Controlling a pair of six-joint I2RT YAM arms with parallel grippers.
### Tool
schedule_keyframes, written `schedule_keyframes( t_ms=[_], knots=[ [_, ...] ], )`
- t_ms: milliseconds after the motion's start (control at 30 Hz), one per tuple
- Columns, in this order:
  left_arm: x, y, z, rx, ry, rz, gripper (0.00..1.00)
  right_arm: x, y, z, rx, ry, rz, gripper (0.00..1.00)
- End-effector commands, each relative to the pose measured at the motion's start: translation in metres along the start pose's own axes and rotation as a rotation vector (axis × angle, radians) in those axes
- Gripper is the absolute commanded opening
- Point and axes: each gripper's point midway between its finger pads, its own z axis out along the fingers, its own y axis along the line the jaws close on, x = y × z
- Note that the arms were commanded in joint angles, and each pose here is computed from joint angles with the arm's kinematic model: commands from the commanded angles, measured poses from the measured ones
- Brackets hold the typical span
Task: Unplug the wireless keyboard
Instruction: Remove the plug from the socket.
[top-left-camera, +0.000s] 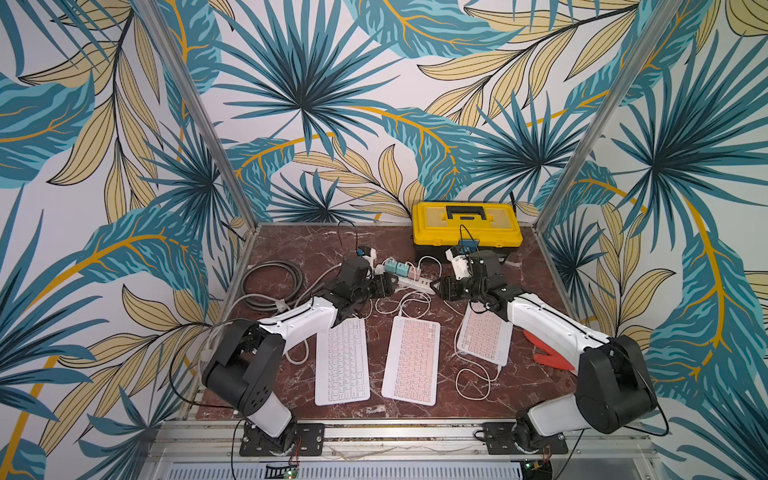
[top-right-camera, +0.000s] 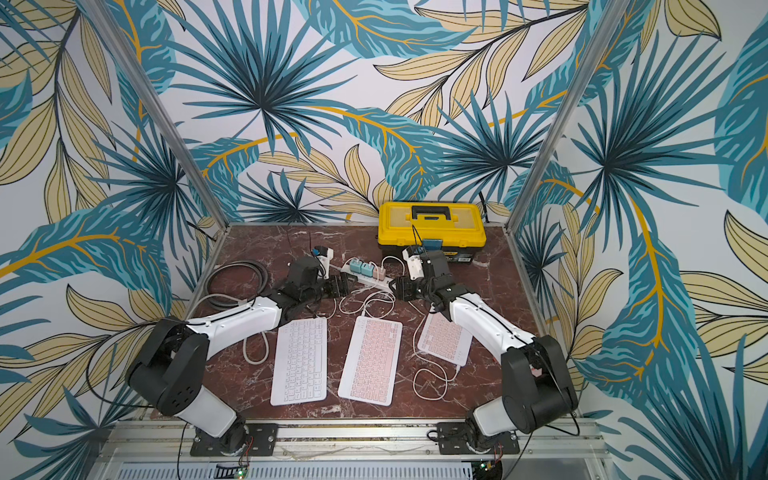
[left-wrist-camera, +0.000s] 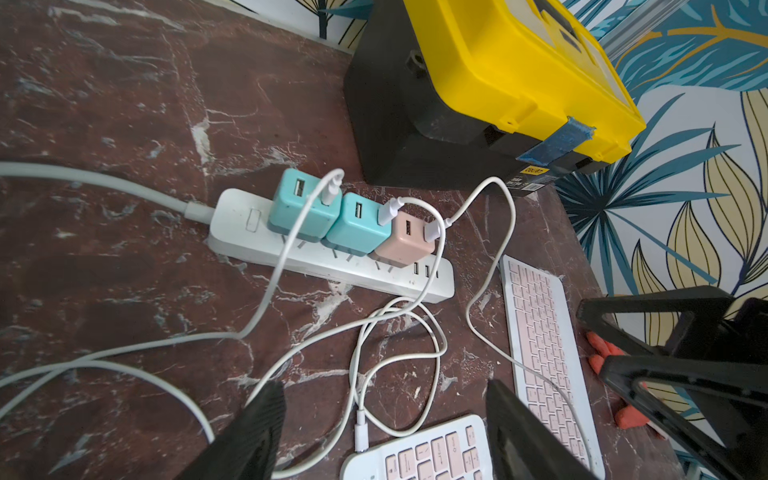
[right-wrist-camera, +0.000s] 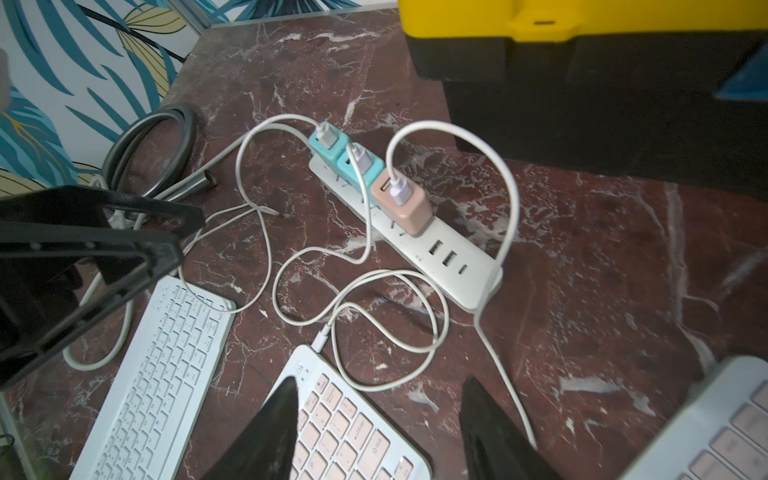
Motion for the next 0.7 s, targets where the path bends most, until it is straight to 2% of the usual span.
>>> schedule_keyframes(
  t_ms=[0, 133, 233, 433, 667],
  knots=[
    [-0.005, -0.009, 0.005, 0.016, 0.0, -0.043, 0.77, -0.009, 0.011, 0.005, -0.051, -0.023, -0.01, 0.58],
    [-0.004, -0.005, 0.016, 0.005, 0.011, -0.084, 0.74, -0.011, 0.006, 0.02, -0.04, -0.001, -0.049, 0.58],
    [-0.004, -0.008, 0.023, 0.017, 0.026, -0.112, 0.72, -0.017, -0.003, 0.031, 0.001, -0.004, -0.146, 0.57],
    [-0.003, -0.008, 0.031, 0.021, 0.038, -0.137, 0.71, -0.015, -0.001, 0.057, -0.054, 0.031, -0.389, 0.54],
    [0.003, -0.004, 0.046, 0.017, 0.069, -0.185, 0.68, -0.024, -0.001, 0.072, -0.074, 0.021, -0.534, 0.52]
  ],
)
